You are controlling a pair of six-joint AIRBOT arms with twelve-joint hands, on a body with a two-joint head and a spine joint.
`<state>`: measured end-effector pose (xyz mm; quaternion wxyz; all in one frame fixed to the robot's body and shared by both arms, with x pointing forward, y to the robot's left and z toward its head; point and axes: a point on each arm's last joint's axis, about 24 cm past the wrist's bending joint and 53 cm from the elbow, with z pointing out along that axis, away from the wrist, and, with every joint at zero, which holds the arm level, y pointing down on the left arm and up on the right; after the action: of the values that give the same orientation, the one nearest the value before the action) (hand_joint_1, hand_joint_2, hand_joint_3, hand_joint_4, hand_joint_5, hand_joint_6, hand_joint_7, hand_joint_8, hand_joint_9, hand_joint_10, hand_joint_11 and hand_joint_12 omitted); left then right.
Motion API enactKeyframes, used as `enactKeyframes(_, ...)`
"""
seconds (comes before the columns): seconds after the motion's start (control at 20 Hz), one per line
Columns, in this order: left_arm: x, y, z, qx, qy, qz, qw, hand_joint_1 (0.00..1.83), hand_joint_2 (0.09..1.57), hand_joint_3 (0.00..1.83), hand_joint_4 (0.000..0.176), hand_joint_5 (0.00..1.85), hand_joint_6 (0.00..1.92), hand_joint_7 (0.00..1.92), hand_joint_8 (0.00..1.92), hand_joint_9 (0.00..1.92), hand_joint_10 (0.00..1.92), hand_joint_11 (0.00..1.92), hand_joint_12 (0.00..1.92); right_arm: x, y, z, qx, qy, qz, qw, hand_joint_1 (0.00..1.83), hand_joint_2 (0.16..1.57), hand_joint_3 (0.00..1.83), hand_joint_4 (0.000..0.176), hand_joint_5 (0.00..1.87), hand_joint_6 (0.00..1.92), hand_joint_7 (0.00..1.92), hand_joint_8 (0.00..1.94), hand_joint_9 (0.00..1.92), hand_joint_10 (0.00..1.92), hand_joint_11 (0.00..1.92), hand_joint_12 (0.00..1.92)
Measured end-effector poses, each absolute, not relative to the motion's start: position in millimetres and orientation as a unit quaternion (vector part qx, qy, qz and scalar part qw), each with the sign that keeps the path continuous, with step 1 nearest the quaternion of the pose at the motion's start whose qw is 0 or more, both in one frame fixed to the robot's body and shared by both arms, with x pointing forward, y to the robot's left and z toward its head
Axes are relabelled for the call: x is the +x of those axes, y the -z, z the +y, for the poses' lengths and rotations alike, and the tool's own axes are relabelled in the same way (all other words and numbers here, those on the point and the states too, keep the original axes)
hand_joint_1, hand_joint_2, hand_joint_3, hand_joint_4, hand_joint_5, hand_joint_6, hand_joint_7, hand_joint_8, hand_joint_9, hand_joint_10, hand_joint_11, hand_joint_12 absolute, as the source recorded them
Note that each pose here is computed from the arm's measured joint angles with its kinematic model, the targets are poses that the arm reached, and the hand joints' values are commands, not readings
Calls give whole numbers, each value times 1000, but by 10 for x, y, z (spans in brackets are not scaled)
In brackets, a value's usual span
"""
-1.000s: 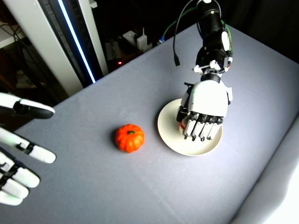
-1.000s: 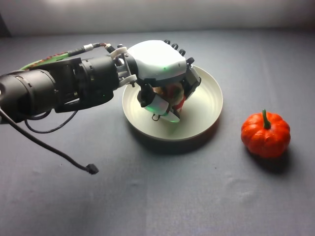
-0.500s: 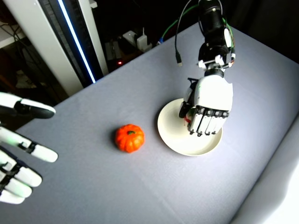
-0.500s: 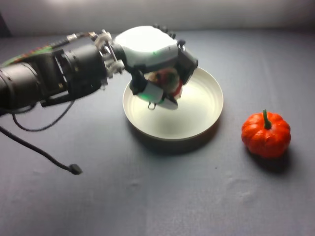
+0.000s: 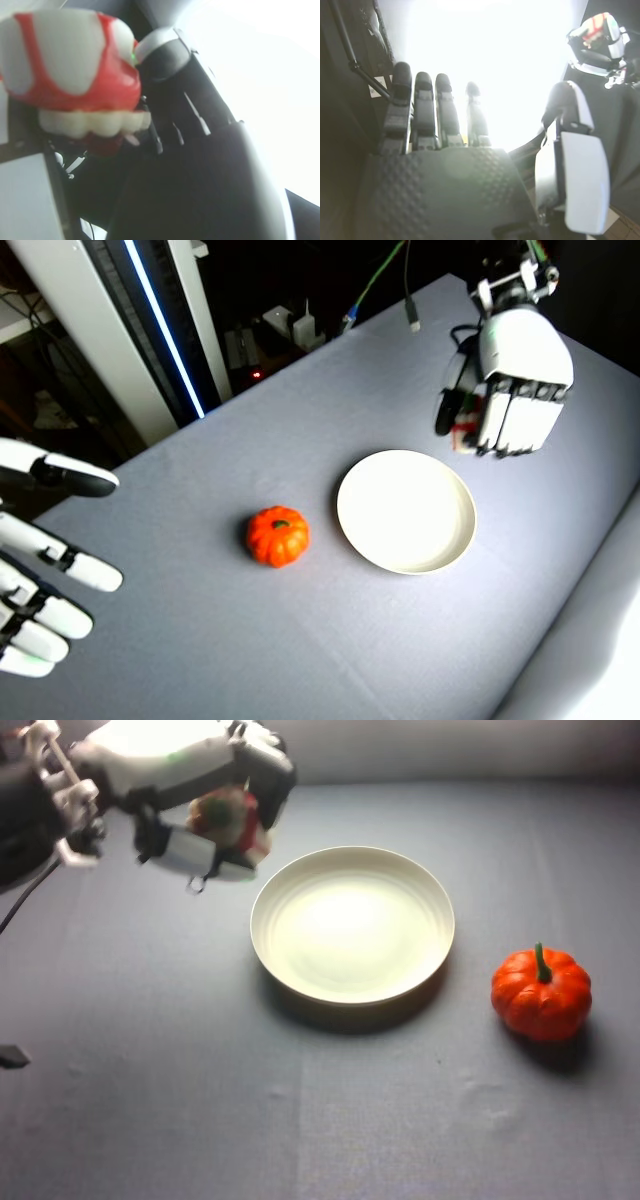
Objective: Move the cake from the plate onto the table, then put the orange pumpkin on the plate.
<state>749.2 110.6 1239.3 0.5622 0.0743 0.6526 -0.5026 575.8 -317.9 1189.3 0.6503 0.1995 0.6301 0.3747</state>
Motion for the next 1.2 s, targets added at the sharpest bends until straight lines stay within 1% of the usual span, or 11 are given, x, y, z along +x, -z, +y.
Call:
enactKeyframes(0.1,7483,-12139,1272,57,487,676,550,1579,1107,50,0,770,1576,899,1919,1016,1921,1139,1921,5754,-11889,-3183,202,-374,630,650,258,1104,0,119,103,0,112,3,116,3,1,574)
enactKeyframes(0.15,7463,-12013,1364,49,479,688,543,1577,1103,25,0,800,1657,911,1921,995,1921,1082,1921,5754,-11885,-3188,204,-373,630,650,270,1103,0,122,113,4,115,4,121,5,3,578)
enactKeyframes(0.2,7450,-11862,1516,38,466,702,538,1166,999,413,0,820,1350,908,1744,930,1921,1010,1921,5753,-11886,-3186,204,-374,630,650,270,1089,0,121,113,3,124,6,130,7,4,583)
enactKeyframes(0.25,7459,-11763,1643,23,457,711,534,1166,999,413,0,820,1350,908,1744,930,1921,1010,1921,5753,-11887,-3186,203,-374,630,650,270,1089,0,121,113,3,124,6,130,7,4,583)
enactKeyframes(0.35,7478,-11556,1960,-21,437,728,527,1149,1129,109,0,846,1251,900,1762,955,1921,1042,1921,5750,-11883,-3184,204,-374,630,650,274,1081,0,113,122,6,136,8,132,6,7,594)
enactKeyframes(0.45,7457,-11411,2160,-53,427,738,519,1147,1168,29,0,843,1249,865,1827,968,1921,1085,1921,5748,-11881,-3178,204,-374,630,649,259,1078,0,111,116,2,124,1,130,4,10,601)
enactKeyframes(0.5,7453,-11376,2181,-58,426,740,517,1227,1035,335,0,844,1136,840,1547,942,1921,1019,1921,5748,-11881,-3175,203,-375,630,649,259,1076,0,122,117,2,120,0,132,4,4,600)
enactKeyframes(0.65,7492,-11322,2021,-57,438,736,513,1229,881,659,0,862,1215,845,1598,924,1921,1003,1921,5746,-11879,-3169,203,-376,631,648,253,1081,0,153,118,1,109,0,129,1,0,587)
enactKeyframes(0.85,7499,-11572,1501,4,464,718,519,1245,878,593,0,900,1114,908,1471,911,1841,914,1881,5744,-11872,-3156,201,-377,632,646,254,1079,0,134,105,0,105,0,120,0,0,561)
enactKeyframes(0.95,7508,-11667,1414,16,475,706,525,1262,763,814,0,919,1165,948,1530,998,1909,1020,1919,5745,-11870,-3158,202,-377,632,646,248,1073,0,129,104,0,109,2,119,2,10,564)
enactKeyframes(1.2,7481,-11259,1372,26,447,739,503,1237,705,905,0,942,1267,983,1428,990,1836,957,1921,5744,-11867,-3153,201,-377,633,646,250,1103,1,120,95,2,95,0,105,0,0,529)
